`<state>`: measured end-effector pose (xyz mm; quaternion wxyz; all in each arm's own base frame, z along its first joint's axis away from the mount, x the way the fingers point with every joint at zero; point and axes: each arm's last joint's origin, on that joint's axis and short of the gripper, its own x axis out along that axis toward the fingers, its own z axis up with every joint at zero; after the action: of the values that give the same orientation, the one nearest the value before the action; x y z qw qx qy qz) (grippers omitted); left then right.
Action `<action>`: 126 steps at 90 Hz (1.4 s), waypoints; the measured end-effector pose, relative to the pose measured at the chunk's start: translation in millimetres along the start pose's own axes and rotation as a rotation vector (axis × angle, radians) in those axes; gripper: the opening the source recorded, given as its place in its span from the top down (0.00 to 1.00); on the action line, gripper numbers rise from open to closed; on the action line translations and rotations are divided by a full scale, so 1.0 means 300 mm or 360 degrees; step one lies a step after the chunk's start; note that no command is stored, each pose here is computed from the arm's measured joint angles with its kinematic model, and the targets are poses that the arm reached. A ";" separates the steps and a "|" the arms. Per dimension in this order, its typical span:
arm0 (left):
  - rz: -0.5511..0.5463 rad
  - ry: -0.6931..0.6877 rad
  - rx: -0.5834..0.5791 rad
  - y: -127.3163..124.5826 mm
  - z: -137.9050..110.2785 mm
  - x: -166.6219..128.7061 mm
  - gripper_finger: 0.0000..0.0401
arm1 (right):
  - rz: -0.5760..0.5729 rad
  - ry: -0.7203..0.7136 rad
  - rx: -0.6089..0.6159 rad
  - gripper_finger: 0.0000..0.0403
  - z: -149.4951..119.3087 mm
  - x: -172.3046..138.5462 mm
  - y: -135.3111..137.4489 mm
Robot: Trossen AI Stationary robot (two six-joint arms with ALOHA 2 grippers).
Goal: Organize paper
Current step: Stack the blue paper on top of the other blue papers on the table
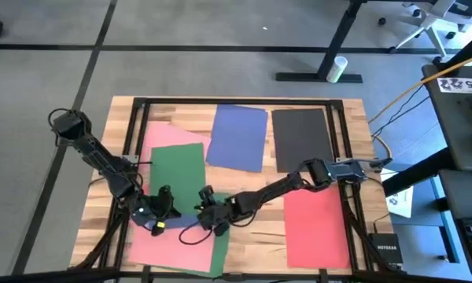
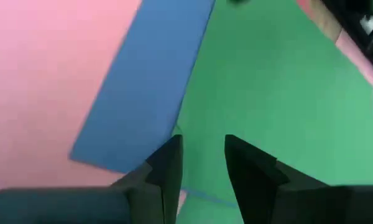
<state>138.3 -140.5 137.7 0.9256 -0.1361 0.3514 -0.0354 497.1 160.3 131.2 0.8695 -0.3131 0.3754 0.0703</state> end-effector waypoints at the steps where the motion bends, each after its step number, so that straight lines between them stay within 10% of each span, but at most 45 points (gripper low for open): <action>1: 0.0000 0.0000 0.0000 0.000 0.000 0.000 1.00 | -0.0002 -0.0002 0.0001 0.73 0.004 -0.003 -0.004; 126: 0.0000 0.0001 0.0000 0.000 0.000 0.000 1.00 | 0.0130 0.0097 -0.0226 0.73 -0.021 -0.004 0.032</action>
<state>138.3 -140.5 137.8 0.9255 -0.1360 0.3517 -0.0355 489.0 164.3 123.9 0.8297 -0.3605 0.4083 0.1225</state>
